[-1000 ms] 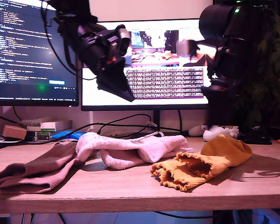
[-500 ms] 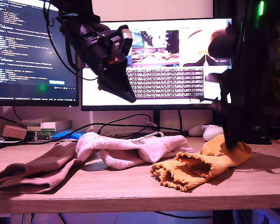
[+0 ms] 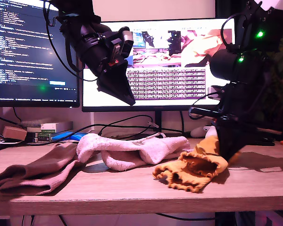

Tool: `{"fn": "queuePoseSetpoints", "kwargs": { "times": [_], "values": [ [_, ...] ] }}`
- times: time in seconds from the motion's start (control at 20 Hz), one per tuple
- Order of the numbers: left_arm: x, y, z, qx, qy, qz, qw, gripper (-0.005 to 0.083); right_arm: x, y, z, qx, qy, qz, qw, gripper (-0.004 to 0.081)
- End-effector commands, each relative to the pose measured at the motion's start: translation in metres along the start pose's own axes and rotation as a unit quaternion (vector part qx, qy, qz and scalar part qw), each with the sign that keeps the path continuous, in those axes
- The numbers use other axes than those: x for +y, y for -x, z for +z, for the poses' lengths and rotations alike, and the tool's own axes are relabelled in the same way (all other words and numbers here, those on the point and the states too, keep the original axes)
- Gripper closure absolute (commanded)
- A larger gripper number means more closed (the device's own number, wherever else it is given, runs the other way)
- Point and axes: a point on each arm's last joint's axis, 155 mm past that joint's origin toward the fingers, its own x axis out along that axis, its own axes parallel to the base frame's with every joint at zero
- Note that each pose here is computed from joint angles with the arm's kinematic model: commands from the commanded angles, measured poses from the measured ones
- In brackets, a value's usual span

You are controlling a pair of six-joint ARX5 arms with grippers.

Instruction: Pair up the socks based on colour and pattern, by placing them on top of one another

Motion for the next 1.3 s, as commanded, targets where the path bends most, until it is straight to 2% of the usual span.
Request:
{"fn": "queuePoseSetpoints", "kwargs": {
  "times": [0.0,0.3,0.45,0.6,0.85,1.05,1.25],
  "values": [
    [-0.006,0.005,0.002,-0.003,-0.003,0.001,1.000,0.0796,0.001,-0.011,0.001,-0.001,0.014,0.003,1.000,0.0783],
    [-0.006,0.005,0.002,-0.003,-0.002,0.001,1.000,0.0796,0.015,-0.025,0.018,-0.032,0.061,0.037,0.997,0.0783],
    [0.004,0.005,-0.002,0.007,-0.005,0.024,1.000,0.0796,0.017,-0.014,0.013,-0.022,0.074,0.040,0.996,0.0783],
    [0.024,0.008,0.000,0.009,0.000,0.073,0.997,0.0796,0.015,0.017,0.013,-0.031,0.111,0.026,0.993,0.0783],
    [0.033,0.006,0.008,-0.009,-0.004,0.086,0.996,0.0796,0.015,0.086,0.033,-0.102,0.133,0.009,0.986,0.0783],
    [0.048,-0.008,-0.019,0.005,0.030,0.084,0.996,0.0796,0.018,0.127,0.027,-0.122,0.138,0.013,0.983,0.0783],
    [0.063,-0.016,-0.021,-0.004,0.045,0.106,0.993,0.0796,0.046,0.183,0.020,-0.182,0.168,0.039,0.968,0.0783]
  ]
}}
